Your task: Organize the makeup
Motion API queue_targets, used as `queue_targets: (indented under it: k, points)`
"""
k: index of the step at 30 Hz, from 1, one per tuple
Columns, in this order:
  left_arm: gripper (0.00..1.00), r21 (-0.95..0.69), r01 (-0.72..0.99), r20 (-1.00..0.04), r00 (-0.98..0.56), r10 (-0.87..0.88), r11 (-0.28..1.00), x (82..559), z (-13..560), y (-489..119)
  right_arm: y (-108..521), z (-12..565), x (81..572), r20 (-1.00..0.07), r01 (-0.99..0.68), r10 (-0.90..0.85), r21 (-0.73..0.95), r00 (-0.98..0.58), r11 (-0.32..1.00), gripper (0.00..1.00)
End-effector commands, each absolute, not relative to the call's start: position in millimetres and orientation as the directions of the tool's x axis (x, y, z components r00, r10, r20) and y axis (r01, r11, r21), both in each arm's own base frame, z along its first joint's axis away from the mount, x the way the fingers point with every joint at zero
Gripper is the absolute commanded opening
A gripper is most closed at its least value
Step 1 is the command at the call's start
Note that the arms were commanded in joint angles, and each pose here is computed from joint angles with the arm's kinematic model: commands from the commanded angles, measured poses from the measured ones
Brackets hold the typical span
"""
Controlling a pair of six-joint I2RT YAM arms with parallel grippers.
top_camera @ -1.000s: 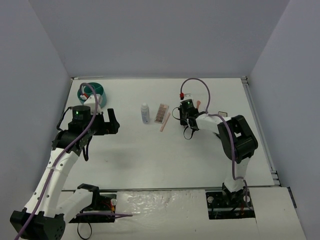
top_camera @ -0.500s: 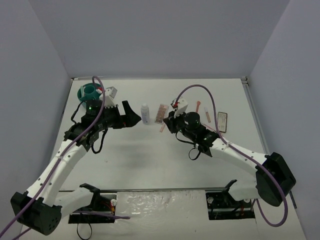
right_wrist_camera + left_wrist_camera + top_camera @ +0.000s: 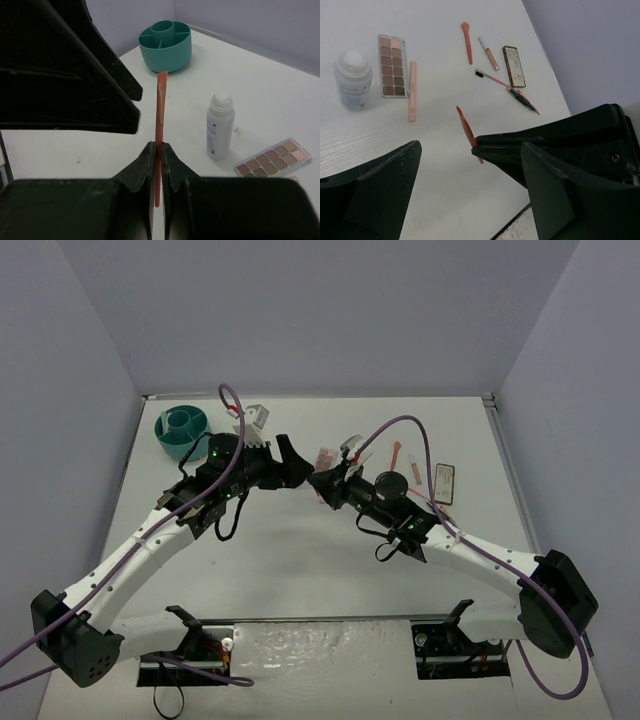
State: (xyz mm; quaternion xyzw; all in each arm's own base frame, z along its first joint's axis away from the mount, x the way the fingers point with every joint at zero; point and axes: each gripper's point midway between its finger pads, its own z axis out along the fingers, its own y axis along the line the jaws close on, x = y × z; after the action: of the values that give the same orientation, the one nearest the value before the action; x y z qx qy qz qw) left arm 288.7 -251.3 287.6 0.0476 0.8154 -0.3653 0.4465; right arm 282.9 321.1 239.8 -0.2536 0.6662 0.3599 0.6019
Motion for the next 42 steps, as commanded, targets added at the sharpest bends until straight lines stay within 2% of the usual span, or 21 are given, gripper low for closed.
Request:
queue_targets:
  k: [1, 6, 8, 11, 13, 15, 18, 23, 26, 32, 35, 36, 39, 42]
  points:
    - [0.70, -0.568, 0.417, -0.796, -0.496, -0.346, 0.710, 308, 328, -264, 325, 302, 269, -0.968, -0.822, 0.248, 0.158, -0.021, 0.546, 0.00]
    - [0.50, -0.574, 0.410, -0.793, -0.492, -0.359, 0.709, 312, 327, -272, 322, 304, 267, -0.967, -0.820, 0.256, 0.158, -0.014, 0.550, 0.00]
    - [0.39, -0.577, 0.413, -0.792, -0.493, -0.359, 0.705, 312, 326, -276, 322, 302, 267, -0.966, -0.820, 0.257, 0.161, -0.018, 0.549, 0.00]
    - [0.17, -0.576, 0.417, -0.792, -0.496, -0.354, 0.704, 312, 325, -279, 322, 303, 267, -0.965, -0.820, 0.263, 0.164, -0.018, 0.548, 0.01]
    - [0.07, -0.576, 0.418, -0.792, -0.497, -0.354, 0.703, 313, 324, -279, 323, 299, 269, -0.966, -0.817, 0.259, 0.167, -0.022, 0.552, 0.05]
    - [0.01, -0.577, 0.419, -0.791, -0.498, -0.354, 0.701, 312, 323, -280, 323, 297, 270, -0.966, -0.815, 0.258, 0.170, -0.027, 0.554, 0.12]
    - [0.00, -0.574, 0.420, -0.794, -0.497, -0.351, 0.703, 313, 322, -280, 323, 291, 272, -0.968, -0.807, 0.249, 0.174, -0.034, 0.564, 0.33]
    - [0.00, -0.504, 0.380, -0.828, -0.470, -0.308, 0.775, 318, 316, -263, 315, 283, 281, -0.976, -0.767, 0.215, 0.166, -0.038, 0.619, 0.81]
    - [0.00, -0.416, 0.302, -0.865, -0.424, -0.270, 0.858, 327, 312, -236, 305, 275, 288, -0.984, -0.726, 0.174, 0.152, -0.045, 0.671, 0.96]
    - [0.00, -0.248, 0.066, -0.925, -0.311, -0.217, 0.966, 363, 320, -150, 271, 245, 307, -0.992, -0.586, 0.068, 0.120, -0.110, 0.801, 1.00]
    - [0.00, -0.192, -0.132, -0.945, -0.241, -0.219, 0.972, 391, 321, -82, 256, 229, 312, -0.988, -0.525, 0.043, 0.116, -0.148, 0.843, 1.00]
    - [0.00, -0.192, -0.133, -0.947, -0.237, -0.219, 0.972, 394, 320, -82, 253, 227, 312, -0.988, -0.521, 0.042, 0.115, -0.150, 0.846, 1.00]
    - [0.00, -0.246, -0.285, -0.939, -0.165, -0.301, 0.926, 426, 317, -13, 244, 220, 317, -0.984, -0.491, 0.060, 0.136, -0.166, 0.861, 1.00]
    - [0.00, -0.268, -0.349, -0.939, -0.115, -0.325, 0.898, 451, 314, 23, 236, 214, 322, -0.981, -0.474, 0.082, 0.159, -0.178, 0.866, 1.00]
